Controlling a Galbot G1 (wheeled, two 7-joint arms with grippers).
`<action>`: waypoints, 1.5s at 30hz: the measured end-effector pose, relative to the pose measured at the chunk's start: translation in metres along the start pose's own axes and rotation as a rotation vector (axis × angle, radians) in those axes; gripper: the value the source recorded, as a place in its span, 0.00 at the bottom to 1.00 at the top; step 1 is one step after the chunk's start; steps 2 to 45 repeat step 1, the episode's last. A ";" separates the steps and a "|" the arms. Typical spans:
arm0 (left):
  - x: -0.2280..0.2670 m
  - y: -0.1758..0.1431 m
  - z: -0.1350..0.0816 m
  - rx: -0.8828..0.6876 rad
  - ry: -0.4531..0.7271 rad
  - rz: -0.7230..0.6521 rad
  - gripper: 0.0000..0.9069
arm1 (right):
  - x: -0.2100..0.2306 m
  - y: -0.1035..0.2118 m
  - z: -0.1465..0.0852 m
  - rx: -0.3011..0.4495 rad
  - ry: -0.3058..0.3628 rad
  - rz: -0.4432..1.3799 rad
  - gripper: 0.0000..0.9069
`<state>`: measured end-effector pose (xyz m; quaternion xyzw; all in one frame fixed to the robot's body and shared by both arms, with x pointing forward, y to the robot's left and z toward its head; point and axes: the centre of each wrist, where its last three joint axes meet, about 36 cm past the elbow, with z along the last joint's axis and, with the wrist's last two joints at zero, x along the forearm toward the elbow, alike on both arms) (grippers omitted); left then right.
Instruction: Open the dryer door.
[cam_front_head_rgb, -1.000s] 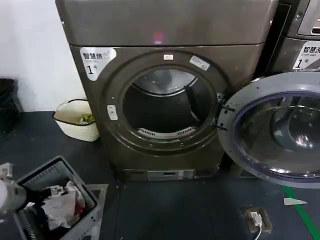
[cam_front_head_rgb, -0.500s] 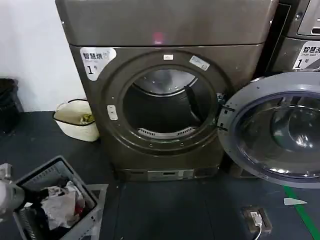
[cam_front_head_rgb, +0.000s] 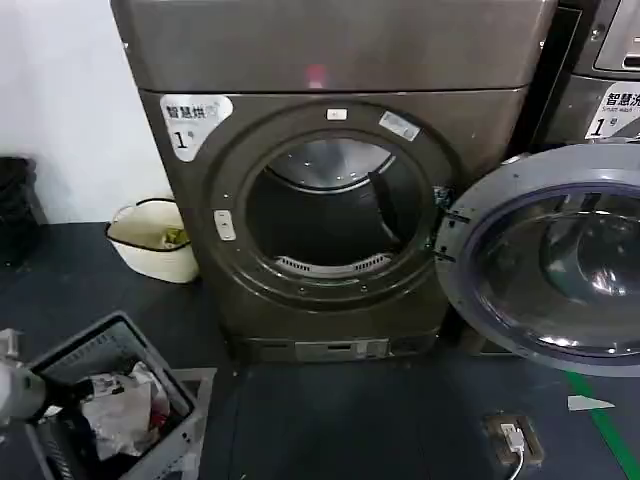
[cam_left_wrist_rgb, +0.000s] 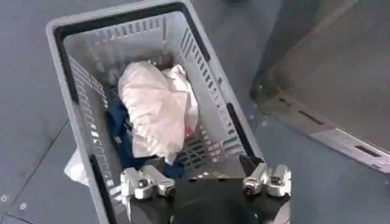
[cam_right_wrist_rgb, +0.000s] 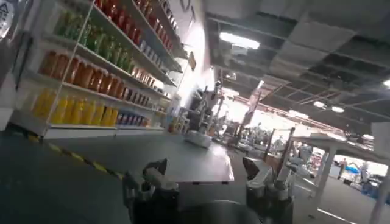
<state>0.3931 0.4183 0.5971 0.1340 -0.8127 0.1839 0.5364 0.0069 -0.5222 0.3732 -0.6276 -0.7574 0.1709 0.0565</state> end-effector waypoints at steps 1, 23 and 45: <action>-0.001 0.001 0.000 0.002 0.001 -0.002 1.00 | 0.000 0.000 0.000 0.000 0.000 -0.002 1.00; -0.001 0.001 0.000 0.002 0.001 -0.002 1.00 | 0.000 0.000 0.000 0.000 0.000 -0.002 1.00; -0.001 0.001 0.000 0.002 0.001 -0.002 1.00 | 0.000 0.000 0.000 0.000 0.000 -0.002 1.00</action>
